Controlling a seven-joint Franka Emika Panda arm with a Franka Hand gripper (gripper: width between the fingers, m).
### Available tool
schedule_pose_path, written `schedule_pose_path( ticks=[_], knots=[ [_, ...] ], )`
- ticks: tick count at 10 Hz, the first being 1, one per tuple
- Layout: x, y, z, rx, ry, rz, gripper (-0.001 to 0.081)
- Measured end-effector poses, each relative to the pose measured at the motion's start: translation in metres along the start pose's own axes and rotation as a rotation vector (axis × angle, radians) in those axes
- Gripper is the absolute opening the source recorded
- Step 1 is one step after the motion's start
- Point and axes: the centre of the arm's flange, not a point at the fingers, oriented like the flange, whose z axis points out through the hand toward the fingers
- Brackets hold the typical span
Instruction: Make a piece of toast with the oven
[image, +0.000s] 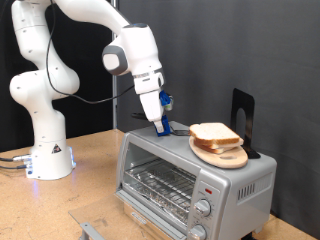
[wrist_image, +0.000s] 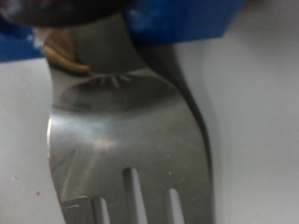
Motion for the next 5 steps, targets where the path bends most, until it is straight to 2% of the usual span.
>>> schedule_pose_path(
  ticks=[5],
  knots=[
    [0.0042, -0.0055, 0.0034, 0.012, -0.005, -0.007, 0.0808]
  ],
)
